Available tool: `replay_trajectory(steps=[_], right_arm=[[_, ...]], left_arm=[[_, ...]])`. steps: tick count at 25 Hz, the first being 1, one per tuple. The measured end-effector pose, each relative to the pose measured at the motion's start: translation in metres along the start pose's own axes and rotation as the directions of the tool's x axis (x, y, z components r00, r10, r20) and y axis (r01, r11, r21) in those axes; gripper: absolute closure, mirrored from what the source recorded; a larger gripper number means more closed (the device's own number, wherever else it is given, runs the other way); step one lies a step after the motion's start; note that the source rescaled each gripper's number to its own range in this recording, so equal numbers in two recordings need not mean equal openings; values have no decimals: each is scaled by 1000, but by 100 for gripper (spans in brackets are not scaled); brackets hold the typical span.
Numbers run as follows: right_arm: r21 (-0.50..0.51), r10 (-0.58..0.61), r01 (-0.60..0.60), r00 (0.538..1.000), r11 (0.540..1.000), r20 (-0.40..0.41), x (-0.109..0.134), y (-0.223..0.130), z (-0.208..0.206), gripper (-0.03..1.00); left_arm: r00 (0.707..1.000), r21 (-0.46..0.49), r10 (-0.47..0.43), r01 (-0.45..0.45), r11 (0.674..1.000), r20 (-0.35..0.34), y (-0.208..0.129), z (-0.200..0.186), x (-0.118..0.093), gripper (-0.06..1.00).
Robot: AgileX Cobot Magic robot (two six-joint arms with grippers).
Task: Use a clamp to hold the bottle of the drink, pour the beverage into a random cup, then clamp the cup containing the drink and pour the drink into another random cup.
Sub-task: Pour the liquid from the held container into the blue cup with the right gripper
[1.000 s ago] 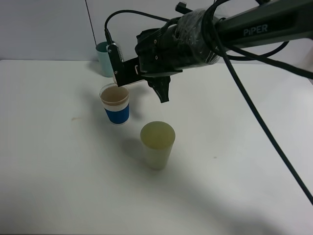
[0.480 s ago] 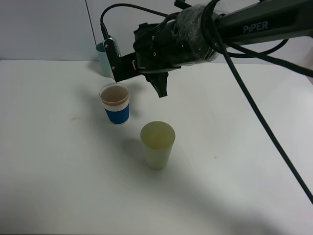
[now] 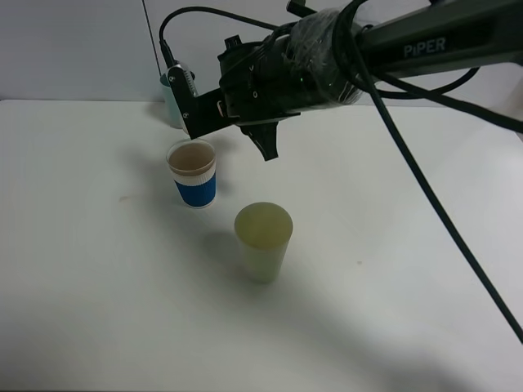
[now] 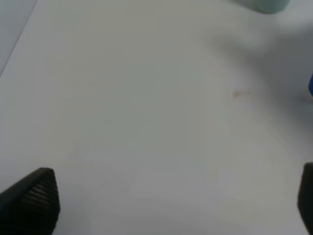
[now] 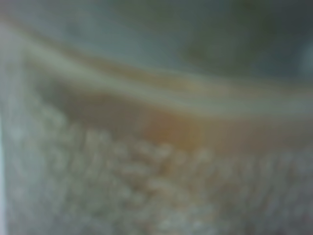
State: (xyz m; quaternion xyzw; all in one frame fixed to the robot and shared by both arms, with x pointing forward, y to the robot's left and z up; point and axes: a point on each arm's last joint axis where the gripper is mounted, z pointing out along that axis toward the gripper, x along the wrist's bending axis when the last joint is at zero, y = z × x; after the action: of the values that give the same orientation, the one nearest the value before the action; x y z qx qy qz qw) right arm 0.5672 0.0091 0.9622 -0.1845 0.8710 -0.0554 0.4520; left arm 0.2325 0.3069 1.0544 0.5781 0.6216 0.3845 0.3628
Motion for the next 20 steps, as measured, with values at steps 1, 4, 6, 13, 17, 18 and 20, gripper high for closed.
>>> replay_trajectory(steps=[1, 4, 6, 13, 17, 18, 20], right_arm=[[-3, -4, 4, 1000, 1000, 3, 0, 2, -1, 95], [-7, -23, 23, 1000, 1000, 15, -1, 5, -3, 95], [-8, -25, 25, 1000, 1000, 16, 0, 5, -3, 95], [2, -28, 28, 999, 1000, 16, -1, 4, -3, 95], [12, -45, 45, 999, 999, 28, -2, 4, -3, 95], [13, -47, 47, 998, 999, 29, -2, 4, -3, 95], [14, -52, 52, 998, 999, 33, -2, 3, -3, 95]], left_arm=[[1000, 0, 0, 0, 1000, 0, 0, 0, 0, -5], [1000, 0, 0, 0, 1000, 0, 0, 0, 0, -5], [1000, 0, 0, 0, 1000, 0, 0, 0, 0, -5], [1000, 0, 0, 0, 1000, 0, 0, 0, 0, -5], [1000, 0, 0, 0, 1000, 0, 0, 0, 0, -5], [1000, 0, 0, 0, 1000, 0, 0, 0, 0, -5], [1000, 0, 0, 0, 1000, 0, 0, 0, 0, -5]])
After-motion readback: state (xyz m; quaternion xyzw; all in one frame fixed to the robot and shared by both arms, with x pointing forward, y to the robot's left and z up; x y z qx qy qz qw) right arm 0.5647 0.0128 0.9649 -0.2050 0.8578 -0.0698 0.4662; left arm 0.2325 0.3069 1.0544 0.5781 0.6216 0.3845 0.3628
